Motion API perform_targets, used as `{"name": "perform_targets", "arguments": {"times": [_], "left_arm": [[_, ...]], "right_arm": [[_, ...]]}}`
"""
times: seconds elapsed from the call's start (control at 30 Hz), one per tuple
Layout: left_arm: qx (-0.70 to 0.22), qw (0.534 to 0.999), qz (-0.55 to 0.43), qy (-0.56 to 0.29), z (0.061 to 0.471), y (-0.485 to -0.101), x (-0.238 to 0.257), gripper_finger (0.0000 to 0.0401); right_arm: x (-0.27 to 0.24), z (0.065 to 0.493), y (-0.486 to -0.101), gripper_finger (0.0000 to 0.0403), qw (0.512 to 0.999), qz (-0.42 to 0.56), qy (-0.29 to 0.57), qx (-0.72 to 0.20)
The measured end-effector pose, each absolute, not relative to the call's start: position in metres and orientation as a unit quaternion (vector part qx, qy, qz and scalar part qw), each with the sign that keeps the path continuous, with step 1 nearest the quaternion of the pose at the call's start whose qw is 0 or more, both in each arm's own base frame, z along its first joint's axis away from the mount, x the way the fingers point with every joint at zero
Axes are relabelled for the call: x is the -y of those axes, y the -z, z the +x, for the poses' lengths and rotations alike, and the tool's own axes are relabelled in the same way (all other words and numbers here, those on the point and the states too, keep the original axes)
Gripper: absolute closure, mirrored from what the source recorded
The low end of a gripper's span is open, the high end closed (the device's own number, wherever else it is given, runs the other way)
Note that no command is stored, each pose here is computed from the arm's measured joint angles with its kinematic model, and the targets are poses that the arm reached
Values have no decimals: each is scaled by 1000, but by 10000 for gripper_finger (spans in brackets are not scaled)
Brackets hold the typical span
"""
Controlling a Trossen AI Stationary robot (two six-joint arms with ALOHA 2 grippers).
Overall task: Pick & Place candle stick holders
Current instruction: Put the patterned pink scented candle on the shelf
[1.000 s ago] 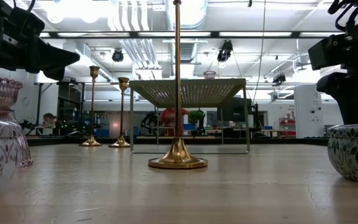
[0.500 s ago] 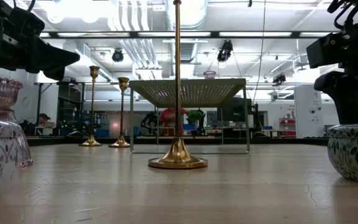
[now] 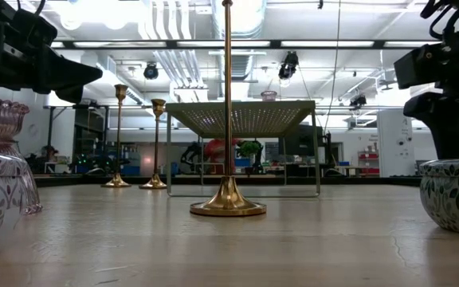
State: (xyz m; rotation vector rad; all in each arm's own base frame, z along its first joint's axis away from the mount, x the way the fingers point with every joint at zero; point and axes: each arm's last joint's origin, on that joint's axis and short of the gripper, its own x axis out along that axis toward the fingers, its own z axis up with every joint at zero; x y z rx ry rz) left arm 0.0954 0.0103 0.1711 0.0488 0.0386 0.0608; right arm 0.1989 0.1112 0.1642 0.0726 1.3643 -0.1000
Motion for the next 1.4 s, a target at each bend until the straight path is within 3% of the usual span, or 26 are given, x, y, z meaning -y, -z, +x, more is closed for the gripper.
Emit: {"name": "perform_targets", "arguments": {"times": [0.13, 0.47, 0.67, 1.03, 1.4], "left_arm": [[-19, 999, 24, -31, 95, -171, -10, 382], [-19, 999, 24, -30, 95, -171, -10, 382], [-19, 999, 24, -30, 95, -171, -10, 382], [-19, 999, 24, -30, 95, -171, -10, 382], [-19, 999, 24, -30, 95, -171, -10, 382]], "right_arm": [[-111, 199, -164, 125, 775, 34, 46, -630], [-112, 199, -166, 110, 774, 38, 43, -630], [-115, 209, -188, 116, 780, 25, 28, -625], [-95, 247, -290, 113, 820, -11, 7, -573], [-10, 275, -399, 111, 896, -34, 68, -438]]}}
